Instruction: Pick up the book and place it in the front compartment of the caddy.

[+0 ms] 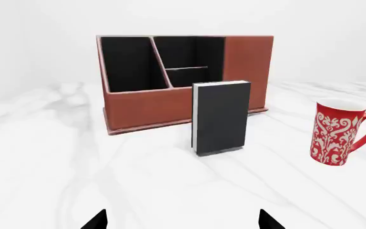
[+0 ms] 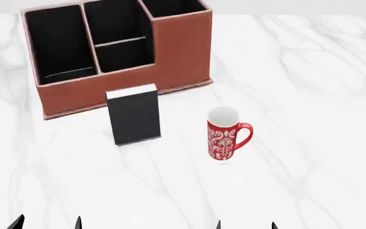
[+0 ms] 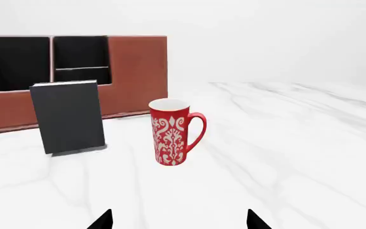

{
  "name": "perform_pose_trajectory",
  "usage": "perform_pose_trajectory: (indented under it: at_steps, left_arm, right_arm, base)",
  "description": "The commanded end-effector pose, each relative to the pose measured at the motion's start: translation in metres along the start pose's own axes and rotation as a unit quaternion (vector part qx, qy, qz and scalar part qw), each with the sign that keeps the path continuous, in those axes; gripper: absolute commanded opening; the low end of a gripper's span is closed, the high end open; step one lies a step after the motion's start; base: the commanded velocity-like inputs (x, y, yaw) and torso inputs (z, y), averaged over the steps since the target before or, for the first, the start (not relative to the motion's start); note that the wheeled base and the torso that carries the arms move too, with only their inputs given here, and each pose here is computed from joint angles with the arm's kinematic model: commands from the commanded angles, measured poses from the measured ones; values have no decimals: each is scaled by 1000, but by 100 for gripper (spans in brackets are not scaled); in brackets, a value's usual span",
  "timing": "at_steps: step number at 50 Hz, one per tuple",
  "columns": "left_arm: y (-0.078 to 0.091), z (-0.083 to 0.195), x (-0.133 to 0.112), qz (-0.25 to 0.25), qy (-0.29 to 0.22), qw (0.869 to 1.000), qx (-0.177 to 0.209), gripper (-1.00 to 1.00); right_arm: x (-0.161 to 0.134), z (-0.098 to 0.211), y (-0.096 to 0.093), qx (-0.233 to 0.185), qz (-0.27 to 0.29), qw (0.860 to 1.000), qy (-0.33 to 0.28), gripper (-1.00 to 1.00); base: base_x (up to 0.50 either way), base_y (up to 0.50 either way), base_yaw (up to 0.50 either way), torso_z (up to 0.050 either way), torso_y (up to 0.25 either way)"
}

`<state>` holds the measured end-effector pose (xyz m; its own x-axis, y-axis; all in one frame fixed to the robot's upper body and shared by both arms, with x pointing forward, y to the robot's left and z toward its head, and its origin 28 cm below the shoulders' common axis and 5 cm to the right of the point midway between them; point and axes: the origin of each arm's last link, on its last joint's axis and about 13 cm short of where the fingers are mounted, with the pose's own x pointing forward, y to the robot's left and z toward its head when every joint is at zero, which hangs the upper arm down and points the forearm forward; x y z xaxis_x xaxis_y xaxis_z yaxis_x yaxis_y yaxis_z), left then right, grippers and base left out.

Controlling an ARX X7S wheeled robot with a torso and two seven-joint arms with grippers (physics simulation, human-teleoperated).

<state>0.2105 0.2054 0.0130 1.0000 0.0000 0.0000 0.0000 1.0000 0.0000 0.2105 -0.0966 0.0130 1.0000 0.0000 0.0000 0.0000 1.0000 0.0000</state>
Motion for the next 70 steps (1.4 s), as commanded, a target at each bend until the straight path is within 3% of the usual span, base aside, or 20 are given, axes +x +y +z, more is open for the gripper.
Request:
perform_pose_trajectory:
  at_steps: [1,40,46,49,50,58,62,70]
  left_arm:
    - [0,0,0,-1,0,1000,-1,100]
    - [1,2,0,6,2,1000,4,100]
    - [3,14,5,17,-5,1000,18,100]
    - [8,30,14,31,-1,999,17,100]
    - [9,46,19,32,-21,999,10,100]
    - [17,136,36,23,-140,990,1,100]
    - [23,178,30,23,-202,979,-8,100]
    - [35,231,11,37,-289,957,-12,100]
  right_arm:
    - [0,0,0,-10,-3,1000,0,100]
    - [0,2,-1,-6,-3,1000,7,100]
    - [8,21,-5,-8,-15,1000,5,100]
    - [14,42,-10,-20,-32,999,-22,100]
    - [18,58,-14,-3,-27,999,-41,100]
    - [25,152,-28,-27,-22,987,-158,100]
    - [18,196,-34,-41,-25,975,-218,100]
    - [-1,240,-39,-57,-28,958,-281,100]
  base:
    - [0,0,0,0,0]
    - [0,0,0,0,0]
    - [0,0,0,0,0]
    - [0,0,0,0,0]
    - [0,0,0,0,0]
    - [0,0,0,0,0]
    - [0,0,0,0,0]
    - [0,0,0,0,0]
